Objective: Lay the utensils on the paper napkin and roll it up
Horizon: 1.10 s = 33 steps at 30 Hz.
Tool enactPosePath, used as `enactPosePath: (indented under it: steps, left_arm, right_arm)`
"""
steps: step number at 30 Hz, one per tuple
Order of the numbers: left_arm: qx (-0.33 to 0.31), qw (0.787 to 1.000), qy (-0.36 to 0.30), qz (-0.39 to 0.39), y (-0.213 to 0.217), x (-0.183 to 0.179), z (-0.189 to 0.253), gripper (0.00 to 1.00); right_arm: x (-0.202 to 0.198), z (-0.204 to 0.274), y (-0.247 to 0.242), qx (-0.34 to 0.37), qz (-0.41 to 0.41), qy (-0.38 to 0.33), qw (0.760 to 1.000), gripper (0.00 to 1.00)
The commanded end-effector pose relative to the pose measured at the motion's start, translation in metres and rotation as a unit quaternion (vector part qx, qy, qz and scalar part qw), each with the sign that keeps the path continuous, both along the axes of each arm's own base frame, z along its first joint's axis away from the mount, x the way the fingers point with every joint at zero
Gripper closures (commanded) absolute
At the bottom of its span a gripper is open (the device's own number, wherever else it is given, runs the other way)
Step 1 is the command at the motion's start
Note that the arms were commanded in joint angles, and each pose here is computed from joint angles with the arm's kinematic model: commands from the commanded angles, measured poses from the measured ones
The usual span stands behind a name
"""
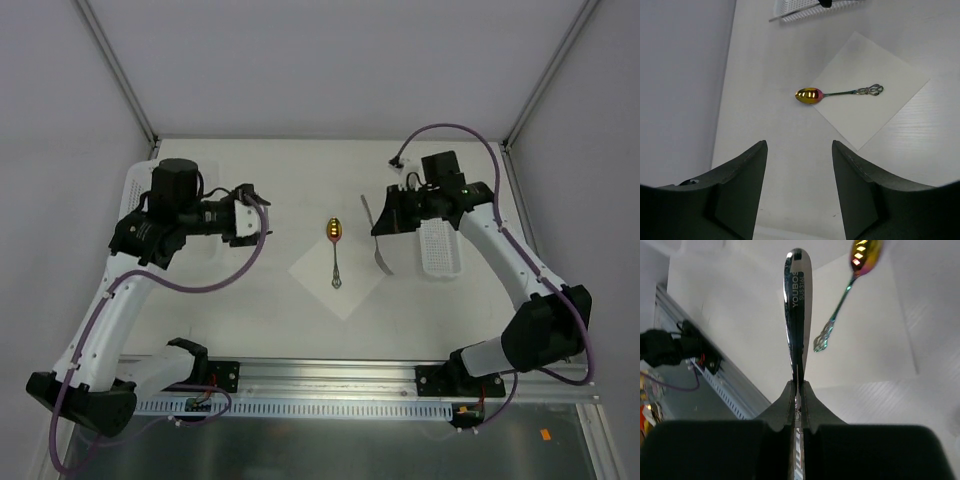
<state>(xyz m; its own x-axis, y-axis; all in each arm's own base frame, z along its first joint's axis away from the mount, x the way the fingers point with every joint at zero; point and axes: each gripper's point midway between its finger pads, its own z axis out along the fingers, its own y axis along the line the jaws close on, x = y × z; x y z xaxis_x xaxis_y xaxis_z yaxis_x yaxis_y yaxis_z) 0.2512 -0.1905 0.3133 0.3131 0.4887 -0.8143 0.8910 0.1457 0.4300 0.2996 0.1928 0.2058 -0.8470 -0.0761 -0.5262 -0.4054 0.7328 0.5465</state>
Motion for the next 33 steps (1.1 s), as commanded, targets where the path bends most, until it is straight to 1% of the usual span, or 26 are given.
enactPosePath:
  steps: [1,3,4,5,6,7,8,9,10,11,12,13,14,15,16,17,18,20,21,22,23,24,26,29,31,33]
  left_arm:
    - [0.031,0.985,-0.129,-0.106,-0.008,-0.006,-0.002,0.45]
    - [-0.008,0.994,-0.073,-0.078,-0.015,0.001,0.025,0.49]
    - [-0.039,0.998,0.018,-0.048,-0.017,0.005,0.024,0.5]
    - [-0.064,0.997,0.036,-0.036,-0.018,0.007,0.048,0.49]
    - [-0.079,0.994,0.076,-0.023,-0.017,0.009,0.053,0.44]
    - [-0.106,0.983,0.148,0.006,-0.014,0.011,0.056,0.41]
    - [-0.119,0.977,0.177,0.015,-0.014,0.021,0.064,0.39]
    - [-0.121,0.966,0.229,0.023,-0.012,0.015,0.061,0.37]
    - [-0.114,0.952,0.282,0.024,-0.014,0.023,0.047,0.36]
    - [-0.113,0.951,0.288,0.015,-0.015,0.021,0.06,0.36]
    - [-0.106,0.942,0.318,0.011,-0.015,0.018,0.057,0.36]
    - [-0.09,0.921,0.379,0.011,-0.013,0.004,0.046,0.36]
    - [-0.089,0.91,0.405,-0.007,-0.018,0.007,0.045,0.36]
    - [-0.079,0.898,0.433,-0.017,-0.019,0.0,0.041,0.36]
    - [-0.068,0.876,0.478,0.001,-0.02,-0.003,0.032,0.38]
    - [-0.062,0.864,0.5,0.003,-0.02,-0.007,0.02,0.38]
    - [-0.05,0.861,0.505,-0.006,-0.024,-0.016,0.014,0.38]
    - [-0.009,0.873,0.487,-0.032,-0.03,-0.042,0.001,0.38]
    - [0.031,0.859,0.508,-0.054,-0.039,-0.066,-0.021,0.38]
    - [0.042,0.852,0.517,-0.067,-0.042,-0.079,-0.026,0.38]
    - [0.058,0.838,0.537,-0.077,-0.044,-0.096,-0.036,0.38]
    - [0.073,0.83,0.544,-0.098,-0.05,-0.111,-0.04,0.38]
    - [0.08,0.814,0.566,-0.107,-0.052,-0.122,-0.049,0.38]
    - [0.082,0.791,0.596,-0.112,-0.057,-0.129,-0.055,0.38]
    - [0.084,0.784,0.605,-0.113,-0.059,-0.13,-0.058,0.39]
    - [0.086,0.777,0.612,-0.121,-0.064,-0.133,-0.058,0.39]
  right_arm:
    - [-0.052,0.022,0.024,0.007,0.098,-0.035,0.995,1.0]
    - [-0.066,0.019,0.023,-0.06,0.133,-0.088,0.985,1.0]
    - [-0.075,0.018,0.024,-0.075,0.147,-0.098,0.981,1.0]
    - [-0.079,0.019,0.023,-0.09,0.161,-0.119,0.976,1.0]
    - [-0.087,0.022,0.023,-0.123,0.173,-0.152,0.965,1.0]
    - [-0.094,0.021,0.02,-0.148,0.188,-0.166,0.957,1.0]
    - [-0.097,0.022,0.017,-0.174,0.196,-0.187,0.947,1.0]
    - [-0.101,0.022,0.016,-0.217,0.217,-0.223,0.925,1.0]
    - [-0.106,0.025,0.013,-0.237,0.228,-0.241,0.913,1.0]
    - [-0.107,0.027,0.011,-0.259,0.236,-0.262,0.899,1.0]
    - [-0.112,0.029,0.014,-0.295,0.26,-0.301,0.869,1.0]
    - [-0.115,0.028,0.017,-0.312,0.273,-0.317,0.853,1.0]
    - [-0.118,0.028,0.019,-0.331,0.285,-0.332,0.836,1.0]
    - [-0.123,0.03,0.025,-0.357,0.297,-0.358,0.81,1.0]
    - [-0.125,0.029,0.028,-0.377,0.314,-0.37,0.789,1.0]
    - [-0.125,0.022,0.032,-0.401,0.326,-0.376,0.769,1.0]
    - [-0.128,0.025,0.036,-0.425,0.331,-0.399,0.741,1.0]
    - [-0.13,0.021,0.042,-0.447,0.353,-0.419,0.707,1.0]
    - [-0.133,0.019,0.047,-0.457,0.36,-0.43,0.69,1.0]
    - [-0.133,0.02,0.05,-0.46,0.365,-0.438,0.681,1.0]
    - [-0.132,0.021,0.052,-0.467,0.375,-0.445,0.666,1.0]
    - [-0.133,0.022,0.055,-0.476,0.378,-0.454,0.652,1.0]
    - [-0.134,0.025,0.059,-0.482,0.391,-0.467,0.63,1.0]
    - [-0.139,0.031,0.065,-0.484,0.398,-0.486,0.609,1.0]
    - [-0.144,0.032,0.068,-0.486,0.406,-0.495,0.595,1.0]
    - [-0.148,0.03,0.072,-0.483,0.416,-0.498,0.588,1.0]
